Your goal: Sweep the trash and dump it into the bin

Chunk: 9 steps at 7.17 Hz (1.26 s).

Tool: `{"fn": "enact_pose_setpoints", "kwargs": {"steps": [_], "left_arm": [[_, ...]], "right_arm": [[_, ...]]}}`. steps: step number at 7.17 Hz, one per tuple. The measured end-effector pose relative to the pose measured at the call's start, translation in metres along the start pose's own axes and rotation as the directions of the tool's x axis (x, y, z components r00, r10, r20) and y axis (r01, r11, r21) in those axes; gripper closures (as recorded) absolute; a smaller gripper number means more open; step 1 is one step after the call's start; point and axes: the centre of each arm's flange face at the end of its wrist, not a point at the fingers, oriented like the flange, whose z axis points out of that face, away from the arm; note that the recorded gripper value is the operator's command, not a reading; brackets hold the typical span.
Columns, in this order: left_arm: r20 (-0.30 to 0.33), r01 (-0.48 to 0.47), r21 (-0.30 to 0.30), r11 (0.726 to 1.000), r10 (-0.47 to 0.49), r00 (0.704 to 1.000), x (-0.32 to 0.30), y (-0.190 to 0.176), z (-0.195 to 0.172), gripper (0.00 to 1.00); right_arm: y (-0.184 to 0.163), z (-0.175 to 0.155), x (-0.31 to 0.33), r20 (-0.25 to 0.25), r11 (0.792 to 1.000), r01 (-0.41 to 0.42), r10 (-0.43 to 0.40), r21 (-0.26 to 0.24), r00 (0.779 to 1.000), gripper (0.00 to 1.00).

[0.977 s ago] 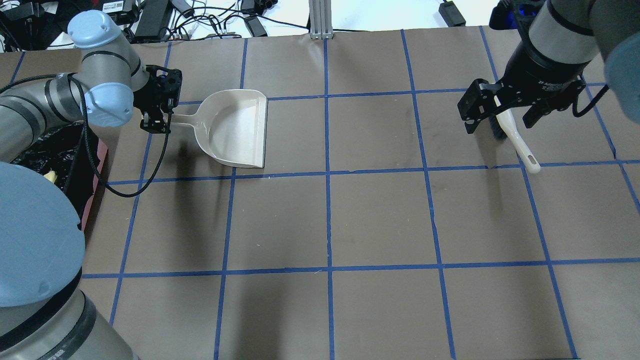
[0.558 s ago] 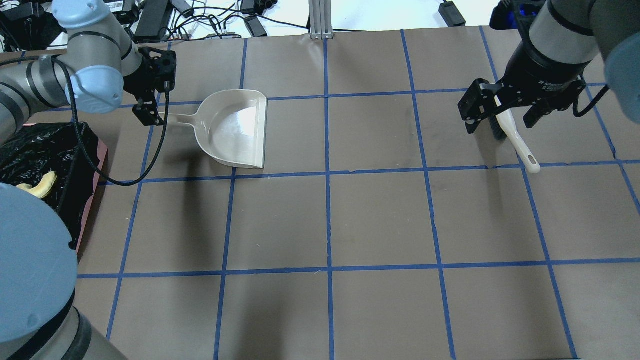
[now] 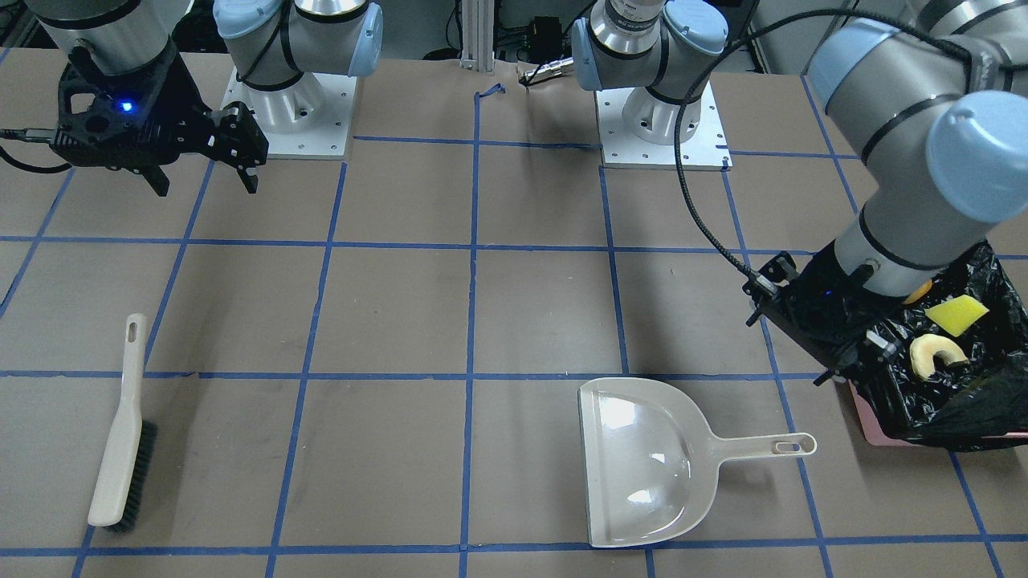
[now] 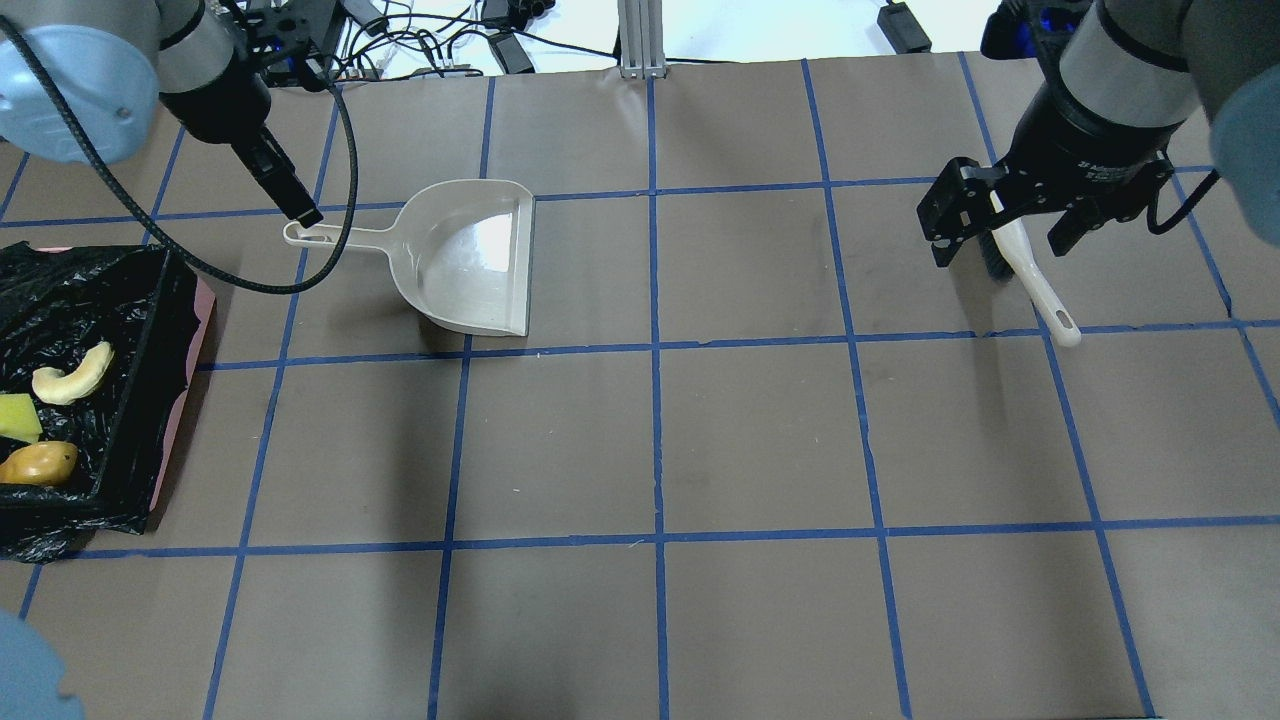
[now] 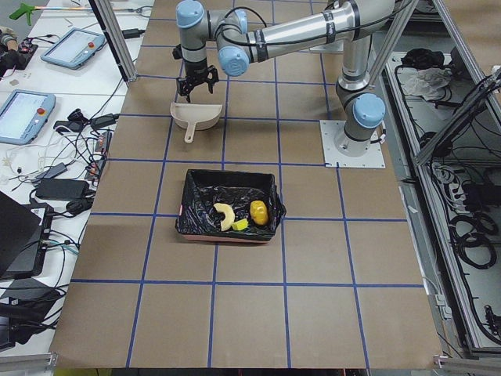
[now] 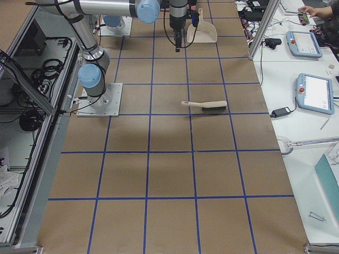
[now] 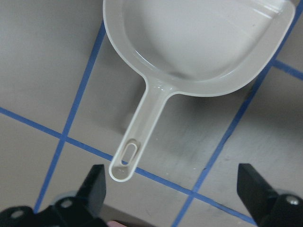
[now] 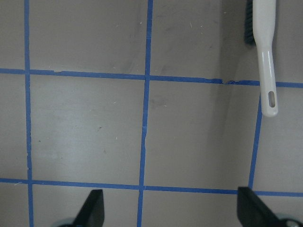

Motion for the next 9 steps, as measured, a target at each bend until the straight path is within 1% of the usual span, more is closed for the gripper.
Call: {"fn": "enact_pose_setpoints", "kwargs": {"steps": [1,2,3,4,5,6,7,8,9], "left_arm": [[-0.008,0.152,-0.010,0.988,-0.152,0.988,0.023,0.000,-0.019,0.00],[-0.011,0.292,-0.033,0.956,-0.293,0.956,0.047,-0.004,-0.033,0.00],[-0.008,0.408,-0.067,0.911,-0.409,0.913,0.069,-0.004,-0.044,0.00],[0.000,0.517,-0.108,0.849,-0.520,0.854,0.087,0.003,-0.055,0.00],[0.013,0.615,-0.123,0.779,-0.618,0.786,0.100,0.010,-0.066,0.00],[0.024,0.690,-0.118,0.714,-0.693,0.721,0.108,0.015,-0.076,0.00],[0.031,0.733,-0.111,0.672,-0.735,0.678,0.114,0.017,-0.082,0.00],[0.034,0.753,-0.110,0.648,-0.755,0.655,0.119,0.018,-0.083,0.00],[0.035,0.766,-0.112,0.633,-0.768,0.639,0.122,0.017,-0.082,0.00]], "right_arm": [[0.000,0.000,0.000,0.000,1.000,0.000,0.000,0.000,1.000,0.00],[0.000,0.000,0.001,0.000,1.000,0.001,-0.001,-0.001,1.000,0.00],[0.000,0.000,0.001,0.000,1.000,0.003,-0.003,-0.002,1.000,0.00],[0.000,0.000,0.001,-0.001,1.000,0.006,-0.006,-0.001,1.000,0.00],[0.000,-0.001,0.001,-0.001,1.000,0.004,-0.004,0.002,1.000,0.00],[0.000,-0.001,0.001,0.000,1.000,0.000,0.000,0.003,1.000,0.00],[0.000,-0.001,0.001,0.000,1.000,-0.002,0.002,0.003,1.000,0.00],[0.000,-0.001,0.001,0.000,1.000,-0.004,0.004,0.004,1.000,0.00],[0.000,-0.001,0.001,0.002,1.000,-0.004,0.004,0.004,1.000,0.00]]}}
